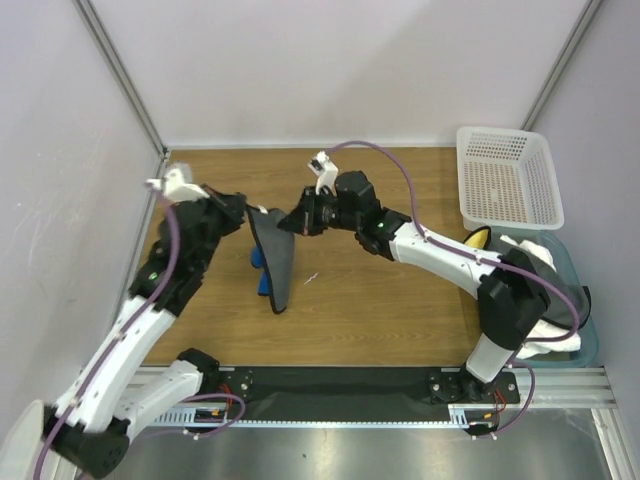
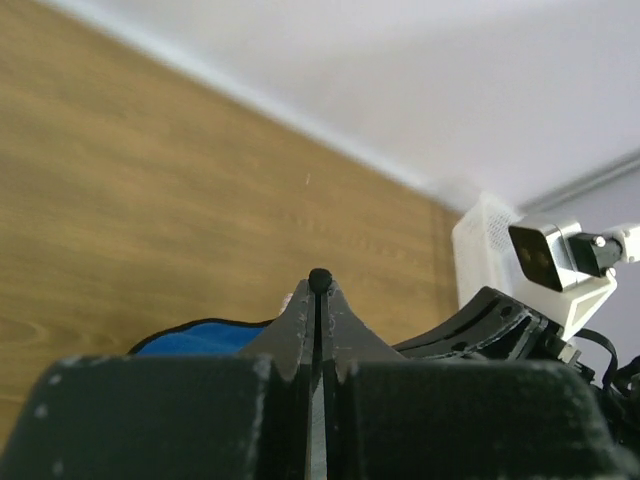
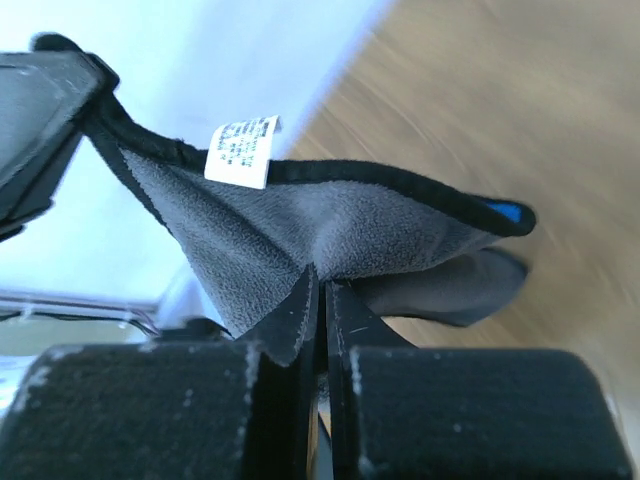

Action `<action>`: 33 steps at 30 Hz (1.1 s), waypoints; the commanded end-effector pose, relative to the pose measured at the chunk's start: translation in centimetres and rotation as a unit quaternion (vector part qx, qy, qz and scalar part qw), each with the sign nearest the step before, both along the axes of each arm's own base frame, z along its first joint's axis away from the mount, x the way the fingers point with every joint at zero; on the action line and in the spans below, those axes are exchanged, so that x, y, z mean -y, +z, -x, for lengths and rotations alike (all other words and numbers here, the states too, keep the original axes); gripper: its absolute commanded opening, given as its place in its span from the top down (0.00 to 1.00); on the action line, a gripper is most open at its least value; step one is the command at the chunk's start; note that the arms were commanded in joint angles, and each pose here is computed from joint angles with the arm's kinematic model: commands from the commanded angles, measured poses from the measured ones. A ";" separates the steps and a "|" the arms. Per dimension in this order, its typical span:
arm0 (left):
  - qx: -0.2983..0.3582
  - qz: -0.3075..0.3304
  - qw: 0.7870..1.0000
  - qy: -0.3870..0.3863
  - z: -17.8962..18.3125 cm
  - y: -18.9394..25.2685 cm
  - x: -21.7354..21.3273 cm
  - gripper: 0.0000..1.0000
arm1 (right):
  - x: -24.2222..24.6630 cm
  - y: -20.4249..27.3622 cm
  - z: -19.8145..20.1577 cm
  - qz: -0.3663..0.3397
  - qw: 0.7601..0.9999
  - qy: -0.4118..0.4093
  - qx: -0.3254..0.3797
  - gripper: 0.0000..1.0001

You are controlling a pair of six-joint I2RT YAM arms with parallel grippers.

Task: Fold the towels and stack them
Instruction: Move the towel to the center of the board

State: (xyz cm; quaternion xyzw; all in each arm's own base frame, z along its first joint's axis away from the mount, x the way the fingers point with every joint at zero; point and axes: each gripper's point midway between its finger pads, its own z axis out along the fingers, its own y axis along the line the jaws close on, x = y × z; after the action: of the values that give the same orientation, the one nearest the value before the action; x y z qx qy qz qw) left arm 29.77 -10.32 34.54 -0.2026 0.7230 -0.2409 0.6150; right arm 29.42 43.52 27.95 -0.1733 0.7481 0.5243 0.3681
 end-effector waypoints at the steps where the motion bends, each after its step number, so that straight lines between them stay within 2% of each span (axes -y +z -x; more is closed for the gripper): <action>1: -0.031 0.033 0.998 -0.042 -2.7 -4.3 3.3 1.00 | 2.3 -7.8 -0.9 0.067 0.994 -0.035 -0.085 1.00; 4: -0.054 0.031 0.996 -0.068 -3.9 -7.0 6.2 1.00 | 4.7 -12.1 -0.4 0.117 0.984 -0.058 -0.122 0.99; 5: -0.046 0.039 0.995 -0.083 -4.0 -6.9 7.5 1.00 | 6.0 -14.2 0.4 0.148 0.976 -0.062 -0.145 0.91; 7: -0.056 0.040 0.993 -0.098 -4.2 -7.8 8.9 1.00 | 7.6 -14.5 0.5 0.165 0.973 -0.075 -0.143 0.79; 8: -0.058 0.040 0.992 -0.108 -4.6 -8.2 10.1 1.00 | 8.8 -15.1 0.6 0.175 0.970 -0.083 -0.145 0.62; 9: -0.051 0.045 0.991 -0.114 -4.9 -7.8 10.8 1.00 | 9.7 -15.2 0.8 0.188 0.968 -0.088 -0.140 0.56; 10: -0.050 0.048 0.991 -0.118 -5.0 -7.8 11.3 1.00 | 10.8 -13.8 0.5 0.188 0.968 -0.111 -0.120 0.50; 11: -0.063 0.043 0.989 -0.127 -5.2 -8.8 12.4 1.00 | 12.0 -13.8 0.7 0.204 0.963 -0.125 -0.120 0.39; 13: -0.063 0.052 0.987 -0.137 -5.5 -8.7 13.8 1.00 | 14.6 -12.0 0.1 0.217 0.957 -0.172 -0.087 0.30; 14: -0.072 0.050 0.986 -0.139 -5.9 -9.4 14.4 1.00 | 15.9 -12.1 0.5 0.235 0.950 -0.186 -0.091 0.21; 16: -0.072 0.052 0.986 -0.143 -6.4 -9.3 15.6 0.99 | 19.2 -10.4 0.0 0.240 0.938 -0.240 -0.071 0.18; 19: -0.077 0.050 0.983 -0.161 -6.3 -9.9 18.6 1.00 | 23.6 -10.2 0.3 0.252 0.919 -0.293 -0.079 0.15; 25: -0.102 0.050 0.972 -0.204 -6.0 -11.6 25.9 1.00 | 30.3 -8.3 2.1 0.215 0.893 -0.387 -0.084 0.15; 26: -0.098 0.054 0.971 -0.211 -6.0 -10.5 27.2 1.00 | 31.1 -8.9 2.5 0.218 0.887 -0.396 -0.091 0.15; 29: -0.124 0.031 0.965 -0.229 -5.7 -13.0 30.8 1.00 | 32.9 -8.3 3.3 0.210 0.879 -0.419 -0.086 0.14; 30: -0.121 0.033 0.965 -0.231 -6.1 -12.1 31.8 1.00 | 33.2 -8.1 3.5 0.211 0.878 -0.421 -0.083 0.14; 31: -0.136 0.017 0.963 -0.233 -6.4 -14.2 32.7 0.98 | 33.5 -8.1 3.7 0.214 0.877 -0.423 -0.085 0.14; 33: -0.129 0.011 0.963 -0.237 -7.3 -13.5 33.8 0.93 | 33.8 -8.5 3.9 0.220 0.874 -0.424 -0.092 0.14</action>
State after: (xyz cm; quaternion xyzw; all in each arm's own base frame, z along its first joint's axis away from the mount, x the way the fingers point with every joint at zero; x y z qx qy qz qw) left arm 35.83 -42.80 19.45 -0.0587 0.8281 -0.3572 0.4279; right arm 25.95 10.71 19.74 0.1220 0.8728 0.1704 0.4407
